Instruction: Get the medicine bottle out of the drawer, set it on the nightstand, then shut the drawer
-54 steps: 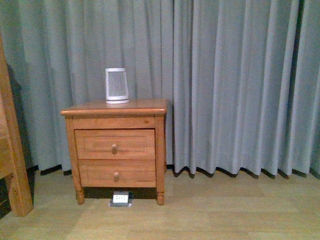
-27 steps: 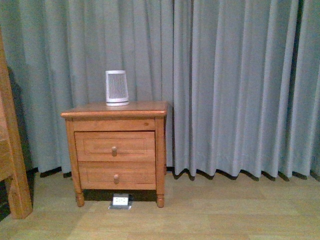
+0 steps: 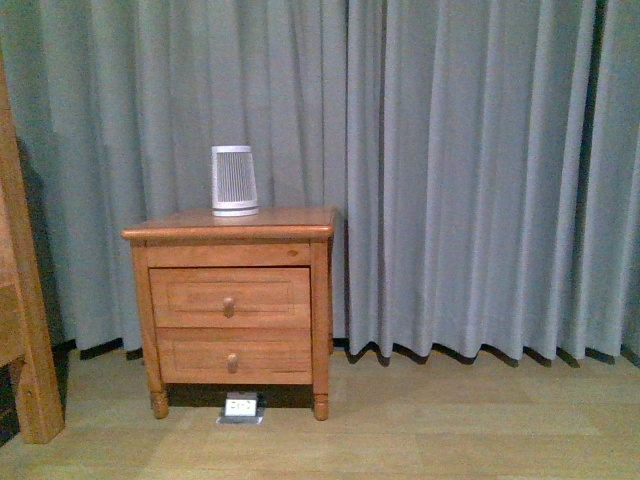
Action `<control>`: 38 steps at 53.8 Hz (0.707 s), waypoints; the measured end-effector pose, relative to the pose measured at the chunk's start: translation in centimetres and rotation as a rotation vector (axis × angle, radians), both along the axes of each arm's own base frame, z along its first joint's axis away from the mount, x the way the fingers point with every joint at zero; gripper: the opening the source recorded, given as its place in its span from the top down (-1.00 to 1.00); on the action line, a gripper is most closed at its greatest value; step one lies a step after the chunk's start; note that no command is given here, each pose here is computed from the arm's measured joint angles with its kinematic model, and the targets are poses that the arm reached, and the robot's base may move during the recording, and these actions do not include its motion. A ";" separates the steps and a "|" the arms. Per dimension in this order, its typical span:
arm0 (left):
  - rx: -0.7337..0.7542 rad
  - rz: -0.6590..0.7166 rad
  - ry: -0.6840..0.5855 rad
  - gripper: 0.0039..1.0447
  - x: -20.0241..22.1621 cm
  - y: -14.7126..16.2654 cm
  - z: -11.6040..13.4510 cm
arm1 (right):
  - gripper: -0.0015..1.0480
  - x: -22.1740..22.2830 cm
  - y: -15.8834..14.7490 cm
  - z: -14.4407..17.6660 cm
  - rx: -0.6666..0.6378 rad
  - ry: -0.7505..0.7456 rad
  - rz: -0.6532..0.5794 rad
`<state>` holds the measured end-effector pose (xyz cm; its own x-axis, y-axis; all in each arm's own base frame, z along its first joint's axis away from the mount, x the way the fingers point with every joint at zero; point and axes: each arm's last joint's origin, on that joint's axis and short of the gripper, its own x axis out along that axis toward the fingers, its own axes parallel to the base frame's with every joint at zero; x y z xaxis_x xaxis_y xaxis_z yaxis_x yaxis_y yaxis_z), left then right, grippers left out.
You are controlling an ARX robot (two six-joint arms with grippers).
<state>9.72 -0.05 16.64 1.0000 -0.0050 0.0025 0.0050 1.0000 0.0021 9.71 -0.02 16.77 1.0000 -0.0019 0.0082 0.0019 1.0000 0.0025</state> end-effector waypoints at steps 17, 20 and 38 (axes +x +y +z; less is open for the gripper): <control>0.000 0.000 0.000 -0.87 0.0 0.0 0.0 | -0.87 0.0 0.0 0.0 0.000 0.000 0.000; 0.000 0.000 0.000 -0.87 0.0 0.0 0.0 | -0.87 0.0 0.0 0.0 0.000 0.000 0.000; 0.000 0.000 0.000 -0.87 0.0 0.0 0.0 | -0.87 0.0 0.0 0.0 0.000 0.000 0.000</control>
